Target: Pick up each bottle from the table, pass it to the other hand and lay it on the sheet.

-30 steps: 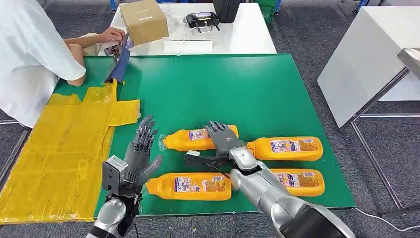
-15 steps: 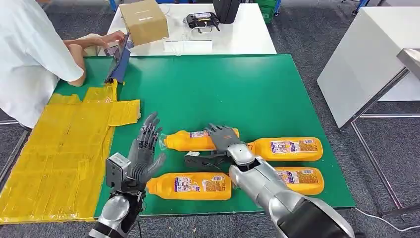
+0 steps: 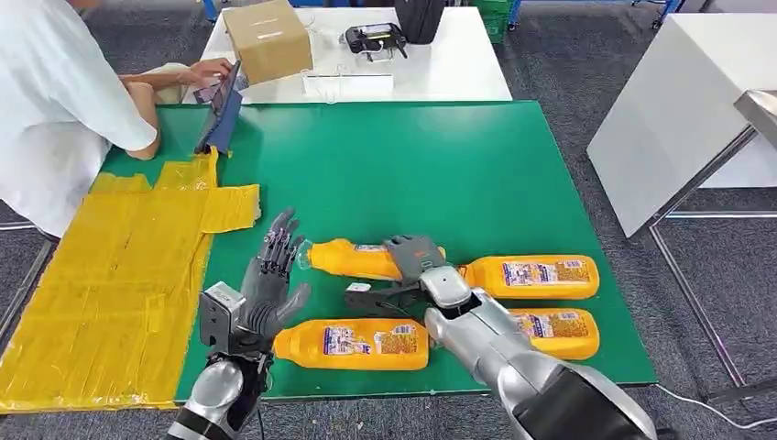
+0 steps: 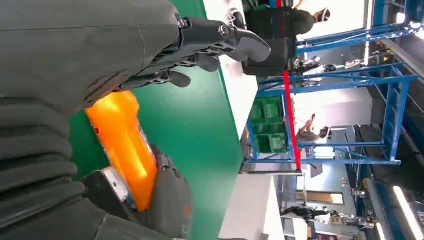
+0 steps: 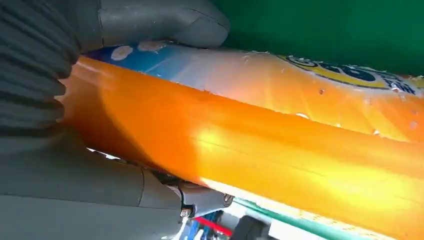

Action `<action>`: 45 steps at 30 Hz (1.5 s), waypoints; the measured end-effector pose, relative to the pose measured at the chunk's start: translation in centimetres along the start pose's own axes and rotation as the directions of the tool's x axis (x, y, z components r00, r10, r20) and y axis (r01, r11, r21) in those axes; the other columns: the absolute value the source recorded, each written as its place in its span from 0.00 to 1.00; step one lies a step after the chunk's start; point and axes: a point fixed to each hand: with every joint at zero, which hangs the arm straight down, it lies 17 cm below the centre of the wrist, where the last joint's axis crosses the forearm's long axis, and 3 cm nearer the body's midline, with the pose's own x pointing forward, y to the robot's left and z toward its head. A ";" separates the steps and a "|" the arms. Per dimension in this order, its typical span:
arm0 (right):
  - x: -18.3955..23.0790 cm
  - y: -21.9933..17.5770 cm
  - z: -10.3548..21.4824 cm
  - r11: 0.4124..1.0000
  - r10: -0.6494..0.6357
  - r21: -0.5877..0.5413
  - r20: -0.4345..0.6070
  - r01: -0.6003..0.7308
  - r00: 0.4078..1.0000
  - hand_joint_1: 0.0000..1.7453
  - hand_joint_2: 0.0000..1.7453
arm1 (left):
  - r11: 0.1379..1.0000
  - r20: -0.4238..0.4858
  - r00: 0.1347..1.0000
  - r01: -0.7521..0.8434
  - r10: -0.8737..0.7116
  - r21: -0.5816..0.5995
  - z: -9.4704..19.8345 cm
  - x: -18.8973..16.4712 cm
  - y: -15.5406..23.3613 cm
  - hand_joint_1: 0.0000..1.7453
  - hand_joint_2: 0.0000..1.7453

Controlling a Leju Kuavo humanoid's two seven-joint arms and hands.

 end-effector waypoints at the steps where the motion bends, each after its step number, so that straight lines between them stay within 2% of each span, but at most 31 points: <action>1: 0.0 0.0 0.0 1.000 0.000 -0.003 0.000 0.000 1.000 1.00 1.00 | 1.000 0.000 1.000 0.000 0.000 0.000 0.0 0.0 0.0 0.00 1.00; 4: 0.3 -0.9 0.1 0.995 -0.055 -0.081 0.014 0.056 0.998 1.00 1.00 | 1.000 -0.002 1.000 0.004 -0.004 0.009 0.1 -0.1 0.2 0.00 1.00; 6: 0.7 -2.1 0.5 0.967 -0.154 -0.198 0.054 0.162 0.987 1.00 1.00 | 1.000 -0.008 1.000 0.015 -0.015 0.018 0.4 -0.3 0.3 0.00 1.00; 7: 0.7 -4.0 1.1 0.920 -0.224 -0.308 0.092 0.242 0.970 1.00 1.00 | 0.999 -0.009 1.000 0.025 -0.025 0.024 0.7 -0.3 0.4 0.00 1.00; 9: 0.7 -6.3 2.6 0.809 -0.351 -0.439 0.172 0.391 0.920 1.00 1.00 | 0.998 -0.016 0.999 0.050 -0.049 0.031 1.4 -0.4 0.4 0.00 1.00; 12: 0.1 -8.1 4.7 0.635 -0.544 -0.487 0.270 0.600 0.795 1.00 1.00 | 0.997 -0.022 0.997 0.071 -0.070 0.038 2.3 -0.5 0.5 0.00 1.00; 14: -0.7 -10.2 6.8 0.467 -0.654 -0.502 0.359 0.728 0.666 1.00 1.00 | 0.995 -0.024 0.996 0.082 -0.080 0.050 2.8 -0.4 0.8 0.00 1.00; 15: -1.2 -11.0 8.0 0.394 -0.681 -0.508 0.398 0.766 0.614 1.00 1.00 | 0.995 -0.026 0.996 0.087 -0.086 0.055 3.1 -0.4 0.9 0.00 1.00; 16: -1.6 -11.7 9.2 0.345 -0.688 -0.516 0.429 0.784 0.585 1.00 1.00 | 0.994 -0.027 0.996 0.088 -0.087 0.060 3.3 -0.4 1.0 0.00 1.00; 18: -2.3 -12.8 11.1 0.278 -0.690 -0.536 0.466 0.797 0.554 1.00 1.00 | 0.994 -0.028 0.996 0.092 -0.090 0.063 3.6 -0.4 1.0 0.00 1.00; 22: -3.4 -14.7 13.6 0.190 -0.677 -0.551 0.526 0.813 0.515 1.00 1.00 | 0.993 -0.023 0.995 0.099 -0.098 0.064 3.9 -0.1 1.1 0.00 1.00; 25: -2.7 -15.9 15.1 0.112 -0.679 -0.473 0.606 0.874 0.415 1.00 1.00 | 0.992 -0.014 0.994 0.111 -0.110 0.063 3.9 0.2 1.2 0.00 1.00; 27: -1.1 -16.3 15.2 0.096 -0.690 -0.369 0.645 0.924 0.329 1.00 1.00 | 0.991 -0.007 0.993 0.119 -0.119 0.060 3.9 0.4 1.2 0.00 1.00; 29: 1.0 -16.5 15.2 0.115 -0.689 -0.286 0.666 0.951 0.284 1.00 1.00 | 0.991 0.000 0.993 0.121 -0.122 0.058 3.7 0.6 1.2 0.00 1.00; 36: 3.6 -16.5 15.4 0.146 -0.682 -0.223 0.683 0.964 0.261 1.00 1.00 | 0.990 0.017 0.992 0.128 -0.129 0.054 3.2 1.1 1.2 0.00 1.00; 39: 6.2 -15.9 14.8 0.232 -0.690 -0.158 0.669 0.960 0.277 1.00 1.00 | 0.990 0.032 0.990 0.132 -0.134 0.045 2.8 1.5 1.0 0.00 1.00; 42: 10.6 -14.4 14.0 0.339 -0.689 -0.058 0.664 0.939 0.290 0.98 1.00 | 0.989 0.059 0.988 0.141 -0.143 0.036 2.0 2.5 0.8 0.00 1.00; 43: 11.9 -13.9 13.8 0.368 -0.689 -0.029 0.663 0.929 0.294 1.00 1.00 | 0.989 0.066 0.987 0.141 -0.143 0.033 1.8 2.7 0.8 0.00 1.00; 45: 14.4 -12.9 13.6 0.420 -0.688 0.024 0.660 0.907 0.301 0.98 1.00 | 0.990 0.082 0.987 0.140 -0.142 0.024 1.5 3.3 0.4 0.00 1.00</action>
